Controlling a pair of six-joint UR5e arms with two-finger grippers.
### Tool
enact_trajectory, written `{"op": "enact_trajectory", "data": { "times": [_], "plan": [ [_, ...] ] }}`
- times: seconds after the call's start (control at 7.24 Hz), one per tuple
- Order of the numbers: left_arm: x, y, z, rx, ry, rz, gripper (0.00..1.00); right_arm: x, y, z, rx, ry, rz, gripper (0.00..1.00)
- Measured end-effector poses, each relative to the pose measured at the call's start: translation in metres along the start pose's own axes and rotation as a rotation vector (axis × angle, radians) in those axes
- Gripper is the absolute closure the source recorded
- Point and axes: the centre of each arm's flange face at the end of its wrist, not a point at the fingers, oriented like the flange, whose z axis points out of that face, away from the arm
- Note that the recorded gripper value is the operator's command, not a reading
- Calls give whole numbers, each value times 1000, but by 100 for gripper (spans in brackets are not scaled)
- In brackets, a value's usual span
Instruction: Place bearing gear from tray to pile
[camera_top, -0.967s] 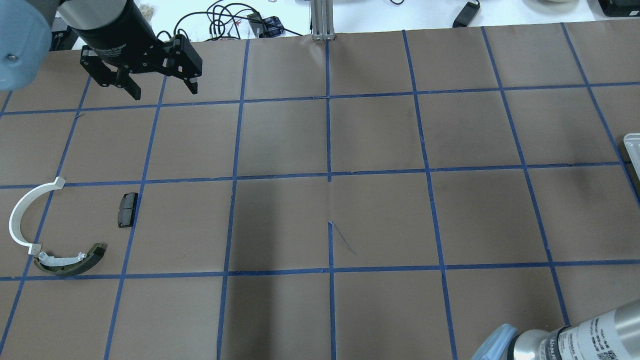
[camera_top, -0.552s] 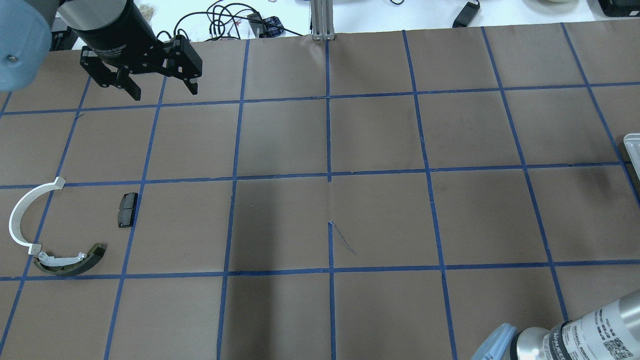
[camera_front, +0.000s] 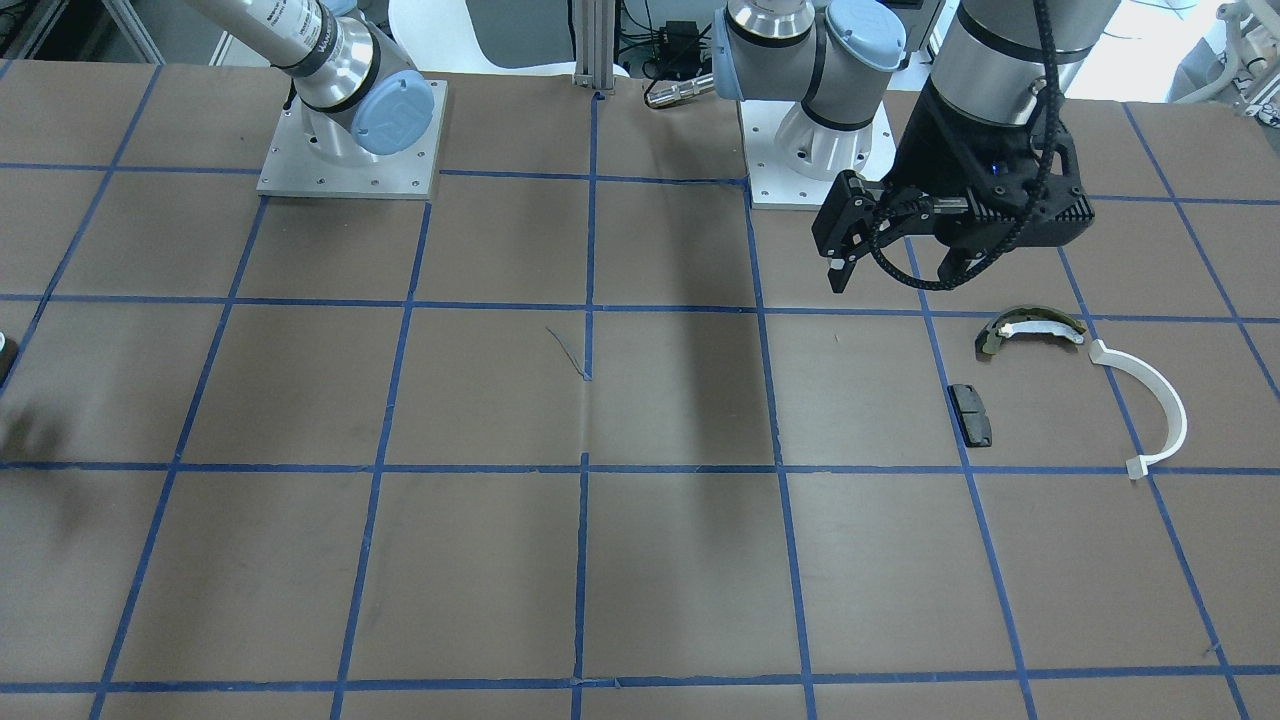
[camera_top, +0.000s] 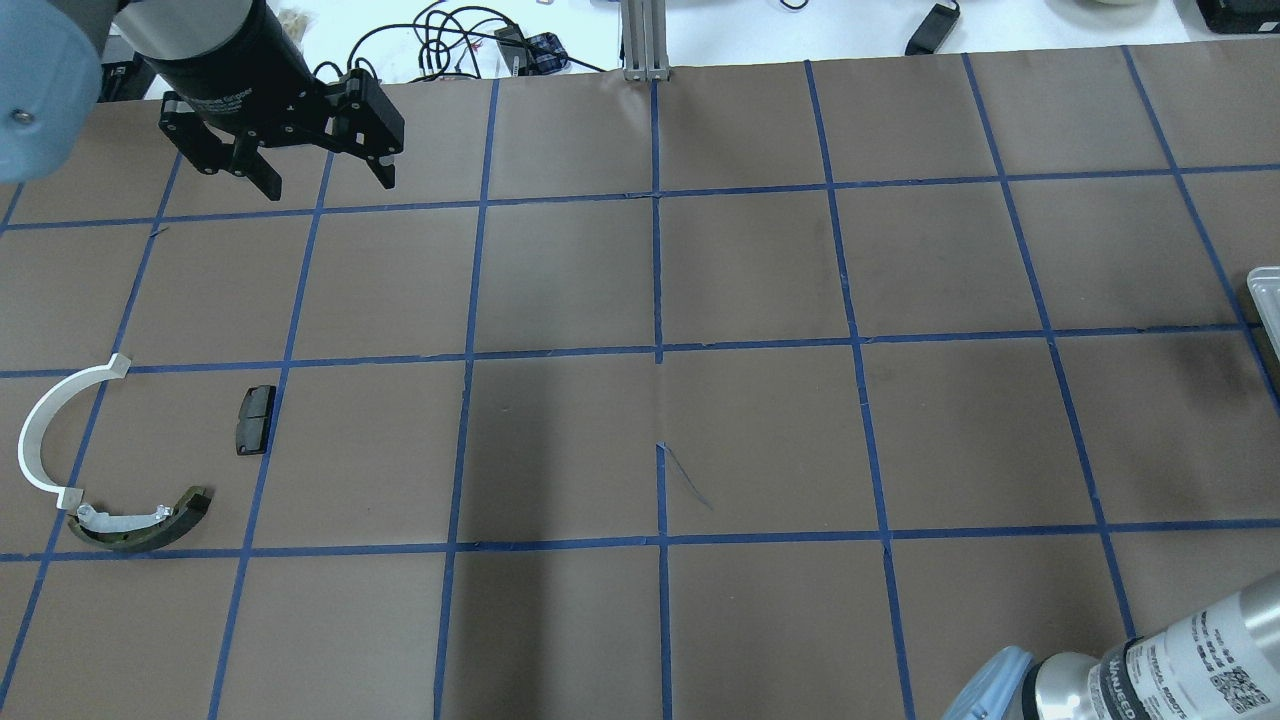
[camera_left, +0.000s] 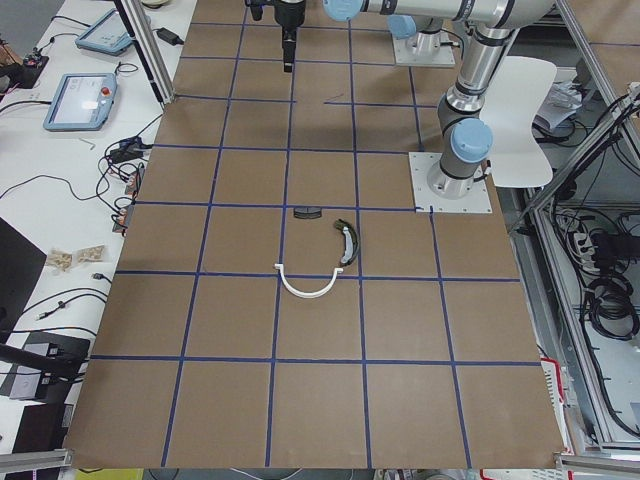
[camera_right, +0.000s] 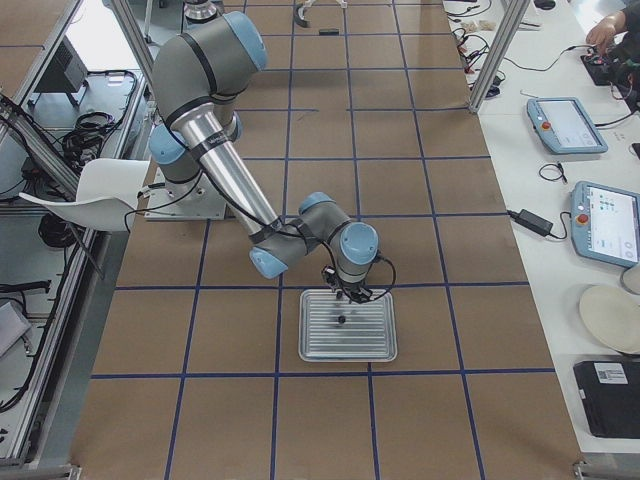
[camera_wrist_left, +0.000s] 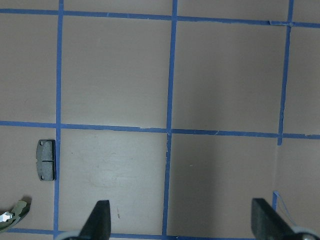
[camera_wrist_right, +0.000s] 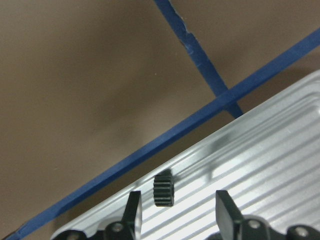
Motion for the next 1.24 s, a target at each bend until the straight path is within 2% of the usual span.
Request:
{"op": "enact_trajectory", "data": {
  "times": [0.14, 0.28, 0.55, 1.24],
  "plan": [
    [0, 0, 0, 1, 0, 0, 0, 0, 0, 5, -1, -11, 3, 41],
    [0, 0, -1, 1, 1, 0, 0, 0, 0, 8, 0, -20, 3, 47],
    [0, 0, -1, 3, 0, 0, 0, -1, 1, 10, -6, -27, 4, 100],
    [0, 1, -1, 2, 0, 2, 0, -2, 9, -10, -113, -28, 49, 100]
  ]
}}
